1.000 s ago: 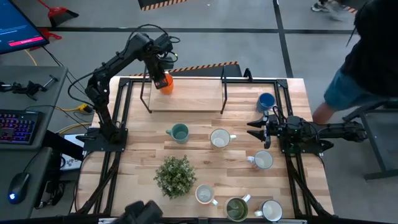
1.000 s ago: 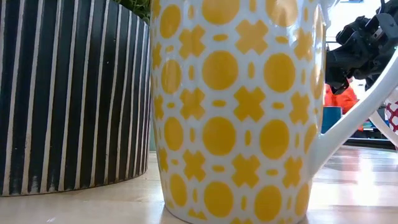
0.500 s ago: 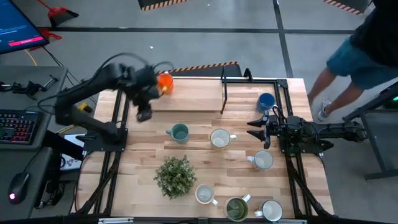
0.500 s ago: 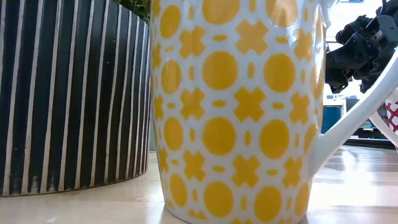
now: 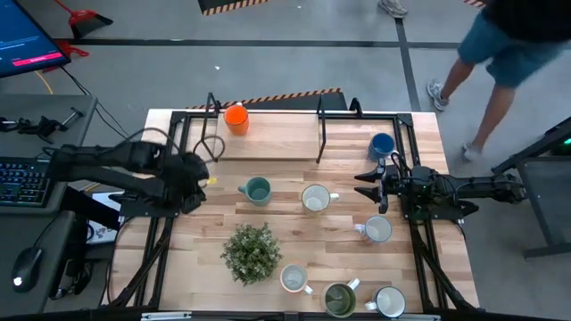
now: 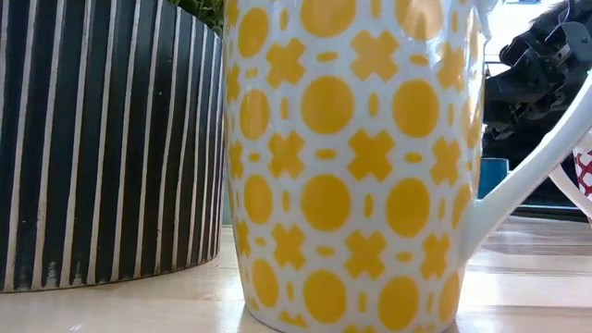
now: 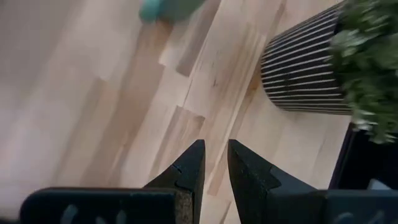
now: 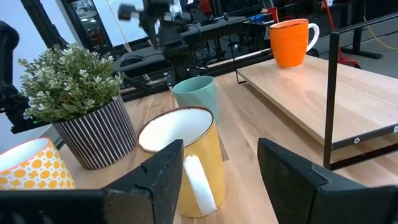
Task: Place coffee mugs
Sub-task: Put the blue mug on the shelf
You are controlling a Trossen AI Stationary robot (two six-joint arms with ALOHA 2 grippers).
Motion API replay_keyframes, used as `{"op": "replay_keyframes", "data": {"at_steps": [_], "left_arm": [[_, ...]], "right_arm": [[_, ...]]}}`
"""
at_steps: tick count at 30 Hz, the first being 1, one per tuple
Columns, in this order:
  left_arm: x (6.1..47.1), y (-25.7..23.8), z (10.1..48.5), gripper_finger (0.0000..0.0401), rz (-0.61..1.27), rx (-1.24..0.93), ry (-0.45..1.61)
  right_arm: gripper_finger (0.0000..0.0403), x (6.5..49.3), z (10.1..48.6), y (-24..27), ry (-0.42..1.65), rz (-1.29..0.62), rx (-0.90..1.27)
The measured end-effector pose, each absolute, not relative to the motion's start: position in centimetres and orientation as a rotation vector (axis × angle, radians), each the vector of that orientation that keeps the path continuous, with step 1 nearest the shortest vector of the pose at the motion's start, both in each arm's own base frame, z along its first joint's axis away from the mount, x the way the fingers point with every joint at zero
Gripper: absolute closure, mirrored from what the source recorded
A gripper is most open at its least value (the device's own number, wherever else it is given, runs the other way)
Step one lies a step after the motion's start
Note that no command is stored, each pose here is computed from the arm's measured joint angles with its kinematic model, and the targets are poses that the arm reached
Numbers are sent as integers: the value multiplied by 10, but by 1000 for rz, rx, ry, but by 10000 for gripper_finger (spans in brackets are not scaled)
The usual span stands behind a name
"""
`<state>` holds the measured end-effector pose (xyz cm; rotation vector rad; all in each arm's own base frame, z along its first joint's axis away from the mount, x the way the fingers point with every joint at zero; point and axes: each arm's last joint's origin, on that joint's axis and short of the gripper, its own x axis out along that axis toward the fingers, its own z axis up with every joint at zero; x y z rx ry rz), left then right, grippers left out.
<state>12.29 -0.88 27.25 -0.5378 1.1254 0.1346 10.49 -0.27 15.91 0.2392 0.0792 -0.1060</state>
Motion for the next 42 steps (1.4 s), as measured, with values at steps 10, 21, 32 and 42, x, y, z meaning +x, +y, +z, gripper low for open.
{"op": "replay_keyframes", "data": {"at_steps": [10,21,32,42], "left_arm": [[126,-21,201,341,128,-592,1154],[126,-21,199,341,171,-629,1161],[127,-19,198,341,227,-563,1130],[136,-20,204,341,186,-393,988]], "right_arm": [[210,105,159,-2,84,-87,241],[210,104,164,-7,21,-238,136],[210,104,163,-9,27,-328,160],[210,98,217,-11,-60,-391,91]]}}
